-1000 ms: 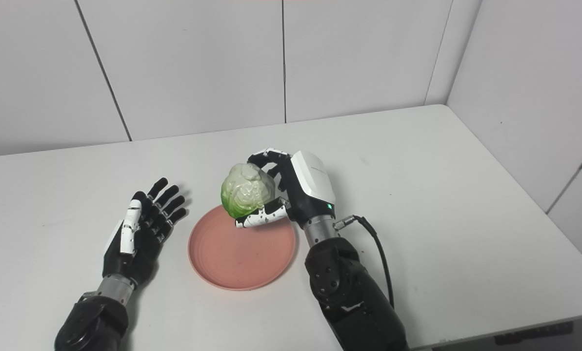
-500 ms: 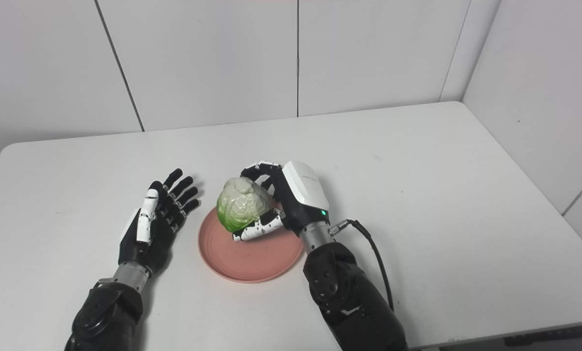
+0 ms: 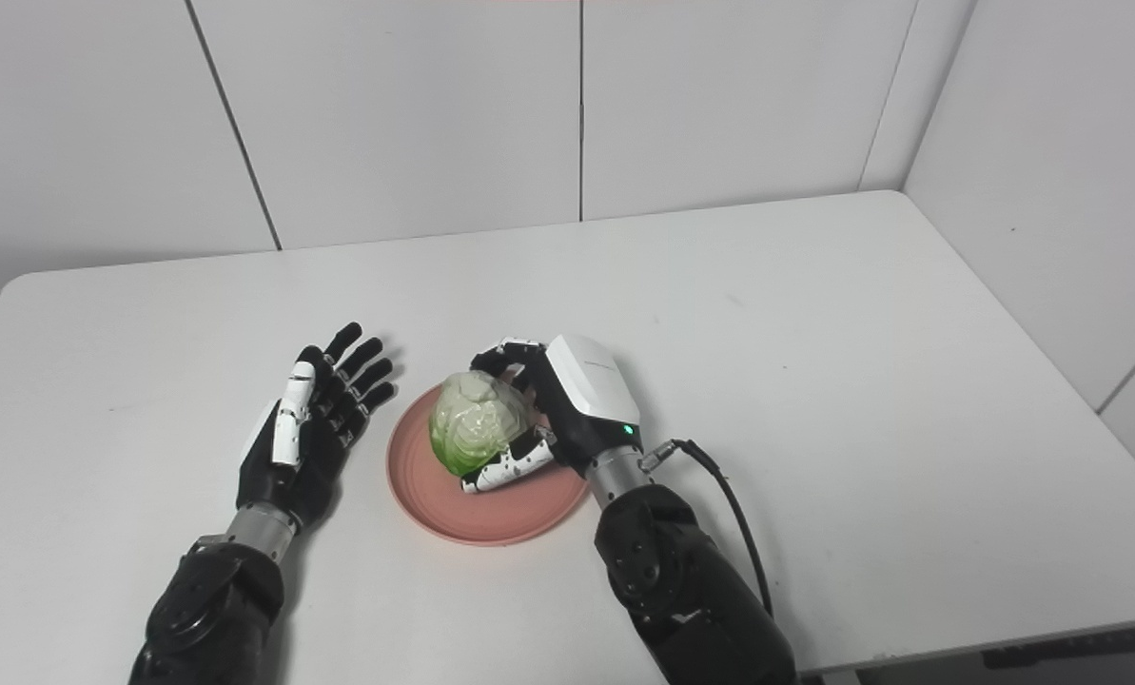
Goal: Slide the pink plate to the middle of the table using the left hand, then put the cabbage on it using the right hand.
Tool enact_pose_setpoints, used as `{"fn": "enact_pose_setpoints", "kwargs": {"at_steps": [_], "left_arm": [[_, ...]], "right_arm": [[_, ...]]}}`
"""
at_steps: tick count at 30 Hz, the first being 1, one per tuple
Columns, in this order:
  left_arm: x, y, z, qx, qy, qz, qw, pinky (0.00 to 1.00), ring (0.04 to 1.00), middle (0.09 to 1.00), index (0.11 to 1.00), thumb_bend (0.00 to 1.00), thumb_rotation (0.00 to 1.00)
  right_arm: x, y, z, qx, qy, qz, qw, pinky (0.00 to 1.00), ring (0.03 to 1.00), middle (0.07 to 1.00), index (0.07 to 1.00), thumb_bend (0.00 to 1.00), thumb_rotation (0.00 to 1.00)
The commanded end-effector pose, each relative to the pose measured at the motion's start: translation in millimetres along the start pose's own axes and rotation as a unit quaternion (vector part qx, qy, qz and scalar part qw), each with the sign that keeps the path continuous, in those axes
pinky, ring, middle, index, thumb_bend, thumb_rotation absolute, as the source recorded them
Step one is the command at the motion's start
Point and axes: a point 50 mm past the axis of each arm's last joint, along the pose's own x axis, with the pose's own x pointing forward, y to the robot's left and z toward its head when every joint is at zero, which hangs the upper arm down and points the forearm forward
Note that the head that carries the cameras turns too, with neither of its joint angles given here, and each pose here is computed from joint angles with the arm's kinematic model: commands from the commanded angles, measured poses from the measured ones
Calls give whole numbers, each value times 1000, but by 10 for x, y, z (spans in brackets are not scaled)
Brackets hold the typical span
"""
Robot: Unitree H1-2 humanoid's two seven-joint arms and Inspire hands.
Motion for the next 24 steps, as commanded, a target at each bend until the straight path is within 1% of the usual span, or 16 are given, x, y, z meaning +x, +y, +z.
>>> {"fn": "enact_pose_setpoints", "kwargs": {"at_steps": [1,4,11,21,22,23,24], "left_arm": [[-19,-10,-104,-1,36,6,999,908,907,922,915,429,1000],[-21,-16,-104,-1,36,6,999,910,906,922,915,423,1000],[-16,-24,-109,-2,37,4,999,909,908,925,920,424,1000],[-17,-36,-101,0,36,5,999,912,909,923,917,420,1000],[-16,-36,-102,0,36,6,999,915,910,924,917,421,1000],[-15,-35,-104,1,36,6,999,915,910,924,918,422,1000],[-14,-35,-104,2,35,6,999,916,910,924,918,423,1000]], "right_arm": [[73,-96,92,-5,-30,-13,999,351,380,497,522,516,0],[73,-101,69,-10,-26,-12,1000,365,385,493,513,517,0],[75,-123,58,-15,-23,-10,1000,353,385,491,516,517,0],[66,-148,86,-11,-10,9,1000,349,394,501,543,514,0],[62,-155,93,-11,-11,12,1000,365,421,501,533,517,0],[60,-160,97,-11,-11,14,1000,396,472,495,515,523,1],[54,-171,105,-14,-14,18,1000,424,509,519,505,525,30]]}}
